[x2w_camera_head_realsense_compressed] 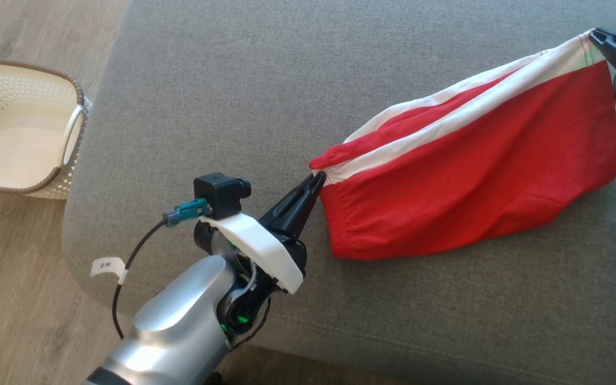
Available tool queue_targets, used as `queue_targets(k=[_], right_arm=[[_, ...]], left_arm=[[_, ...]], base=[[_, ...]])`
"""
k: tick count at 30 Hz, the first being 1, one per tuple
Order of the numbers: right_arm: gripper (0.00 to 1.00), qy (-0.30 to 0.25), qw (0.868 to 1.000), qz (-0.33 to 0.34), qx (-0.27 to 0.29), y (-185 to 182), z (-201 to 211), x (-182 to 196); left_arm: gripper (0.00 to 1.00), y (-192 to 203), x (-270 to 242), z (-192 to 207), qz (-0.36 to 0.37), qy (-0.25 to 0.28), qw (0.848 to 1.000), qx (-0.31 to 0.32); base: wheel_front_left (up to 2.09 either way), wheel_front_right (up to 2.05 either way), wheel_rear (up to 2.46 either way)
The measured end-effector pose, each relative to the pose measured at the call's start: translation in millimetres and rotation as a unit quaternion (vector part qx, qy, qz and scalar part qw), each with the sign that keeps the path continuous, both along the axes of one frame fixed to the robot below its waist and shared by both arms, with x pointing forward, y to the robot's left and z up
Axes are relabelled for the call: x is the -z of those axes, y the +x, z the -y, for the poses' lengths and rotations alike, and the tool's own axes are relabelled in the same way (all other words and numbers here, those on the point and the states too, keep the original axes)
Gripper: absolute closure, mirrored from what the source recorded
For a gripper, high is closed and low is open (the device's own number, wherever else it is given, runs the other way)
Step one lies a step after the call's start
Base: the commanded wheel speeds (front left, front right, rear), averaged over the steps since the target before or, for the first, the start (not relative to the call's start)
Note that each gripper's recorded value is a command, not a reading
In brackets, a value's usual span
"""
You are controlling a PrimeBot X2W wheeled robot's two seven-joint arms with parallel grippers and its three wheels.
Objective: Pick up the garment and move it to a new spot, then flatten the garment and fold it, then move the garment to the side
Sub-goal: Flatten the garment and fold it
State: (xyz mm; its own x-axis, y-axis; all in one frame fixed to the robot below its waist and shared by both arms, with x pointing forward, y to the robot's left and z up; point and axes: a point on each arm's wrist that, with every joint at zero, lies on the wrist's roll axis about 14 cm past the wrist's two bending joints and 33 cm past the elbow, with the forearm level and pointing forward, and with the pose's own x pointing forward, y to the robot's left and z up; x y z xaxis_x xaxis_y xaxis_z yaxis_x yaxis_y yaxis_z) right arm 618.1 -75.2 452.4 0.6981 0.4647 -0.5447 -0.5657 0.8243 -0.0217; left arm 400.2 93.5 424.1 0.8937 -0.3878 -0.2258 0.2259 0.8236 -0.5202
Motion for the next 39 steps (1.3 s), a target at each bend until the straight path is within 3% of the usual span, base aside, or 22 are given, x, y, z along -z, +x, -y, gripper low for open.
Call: queue_targets(k=[3,5,7,8,10,17,23,25,31,35,39], right_arm=[[1.00,-0.003,1.000,0.000,0.003,2.2,1.1,1.6],[0.00,0.004,1.000,0.006,0.009,5.8,1.5,-0.2],[0.00,0.006,1.000,0.009,0.017,8.5,3.8,0.1],[0.00,0.011,1.000,0.007,0.022,9.3,4.0,-0.1],[0.00,0.018,0.999,0.001,0.029,8.5,3.4,0.2],[0.00,0.019,0.998,0.040,0.050,9.3,19.6,-20.0],[0.00,0.071,0.986,0.135,0.066,1.0,26.7,-64.1],[0.00,0.097,0.979,0.166,0.065,-7.4,22.9,-78.5],[0.00,0.136,0.957,0.243,0.085,-31.3,36.6,-126.2],[0.00,0.193,0.929,0.303,0.095,-52.1,41.7,-177.3],[0.00,0.200,0.911,0.345,0.105,-90.3,56.0,-184.9]], left_arm=[[1.00,3.3,0.4,-3.9,0.000,-0.001,1.000,-0.011],[1.00,4.1,3.1,-8.6,-0.003,0.005,1.000,-0.018],[1.00,6.0,3.4,-12.0,-0.003,0.005,1.000,-0.026],[0.95,6.8,3.8,-12.7,-0.004,0.005,1.000,-0.029],[0.00,6.5,6.2,-14.8,-0.008,0.005,0.999,-0.035],[0.00,16.0,-2.6,-37.9,0.007,0.018,0.997,-0.079],[0.00,21.1,-35.1,-68.3,0.057,0.027,0.987,-0.146],[0.00,20.3,-50.3,-84.1,0.072,-0.022,0.978,-0.196],[0.00,11.9,-104.9,-103.3,0.161,-0.015,0.957,-0.239],[0.00,-2.1,-123.9,-116.0,0.192,-0.024,0.944,-0.268],[0.00,-22.9,-127.6,-117.1,0.206,-0.014,0.939,-0.274]], base=[[0.00,0.00,0.00],[0.00,0.00,0.00],[0.00,0.00,0.00],[0.00,0.00,0.00],[0.00,0.00,0.00],[0.00,0.00,0.00],[0.00,0.00,0.00],[0.00,0.00,0.00],[0.00,0.00,0.00],[0.00,0.00,0.00],[0.00,0.00,0.00]])
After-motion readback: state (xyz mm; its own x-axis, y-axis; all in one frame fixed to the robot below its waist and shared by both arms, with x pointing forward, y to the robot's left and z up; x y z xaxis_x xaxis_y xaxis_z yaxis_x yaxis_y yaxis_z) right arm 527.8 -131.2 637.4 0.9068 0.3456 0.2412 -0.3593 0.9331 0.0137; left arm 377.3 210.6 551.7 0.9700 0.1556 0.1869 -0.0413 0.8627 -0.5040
